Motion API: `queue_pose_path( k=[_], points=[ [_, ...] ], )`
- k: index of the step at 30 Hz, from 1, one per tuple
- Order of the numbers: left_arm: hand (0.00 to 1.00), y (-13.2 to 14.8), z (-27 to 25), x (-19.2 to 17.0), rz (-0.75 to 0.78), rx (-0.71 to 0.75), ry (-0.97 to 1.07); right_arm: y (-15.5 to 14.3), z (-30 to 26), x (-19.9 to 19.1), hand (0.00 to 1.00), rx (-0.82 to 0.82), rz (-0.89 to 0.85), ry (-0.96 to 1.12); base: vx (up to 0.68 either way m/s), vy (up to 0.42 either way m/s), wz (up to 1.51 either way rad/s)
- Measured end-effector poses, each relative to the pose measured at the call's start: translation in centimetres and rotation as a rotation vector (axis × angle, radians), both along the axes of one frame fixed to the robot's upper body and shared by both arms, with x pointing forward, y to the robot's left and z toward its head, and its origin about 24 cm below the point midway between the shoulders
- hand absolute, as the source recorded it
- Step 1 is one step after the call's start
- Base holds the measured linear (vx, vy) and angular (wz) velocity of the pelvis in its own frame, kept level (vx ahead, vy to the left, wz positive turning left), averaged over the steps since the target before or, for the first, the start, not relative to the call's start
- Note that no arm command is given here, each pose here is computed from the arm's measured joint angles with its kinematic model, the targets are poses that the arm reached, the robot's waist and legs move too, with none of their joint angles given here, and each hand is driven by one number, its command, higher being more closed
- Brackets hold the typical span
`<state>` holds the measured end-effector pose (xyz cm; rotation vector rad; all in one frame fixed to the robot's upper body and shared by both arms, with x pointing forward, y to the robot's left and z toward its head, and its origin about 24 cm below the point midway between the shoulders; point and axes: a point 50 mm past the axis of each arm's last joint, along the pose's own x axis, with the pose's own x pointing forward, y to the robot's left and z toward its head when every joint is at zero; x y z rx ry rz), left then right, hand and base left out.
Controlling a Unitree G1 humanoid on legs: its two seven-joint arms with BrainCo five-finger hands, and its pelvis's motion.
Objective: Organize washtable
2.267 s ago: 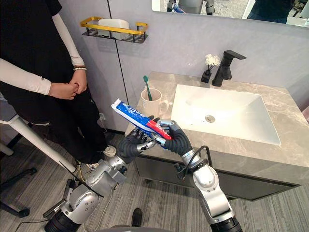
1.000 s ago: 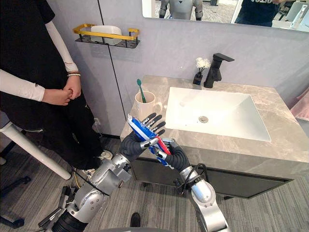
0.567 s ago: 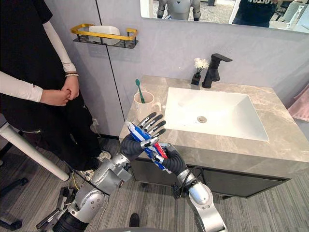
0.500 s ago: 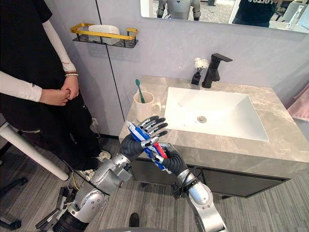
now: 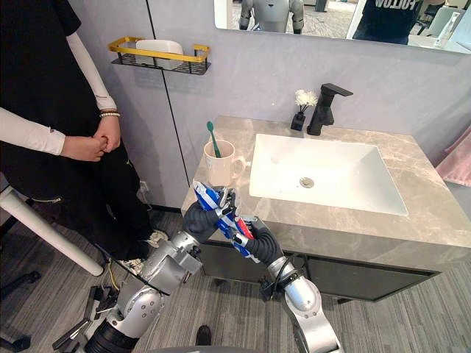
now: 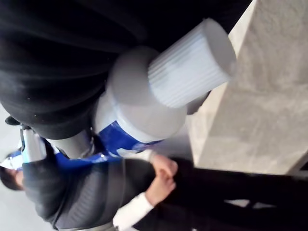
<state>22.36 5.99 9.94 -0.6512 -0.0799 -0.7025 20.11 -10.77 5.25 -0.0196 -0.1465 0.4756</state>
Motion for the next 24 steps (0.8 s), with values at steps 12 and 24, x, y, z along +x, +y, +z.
queue_pose_path(
  k=[12,24],
  points=[
    [1.00,-0.3,2.3,0.6,0.015,0.042,-0.143,-0.1,0.8,0.3,0.00,0.040,-0.042,-0.014,0.00,0.000,-0.01],
    [1.00,1.2,8.2,4.9,0.199,0.142,-0.425,0.5,1.3,1.0,0.00,0.078,-0.009,-0.014,0.00,-0.001,-0.04]
  ],
)
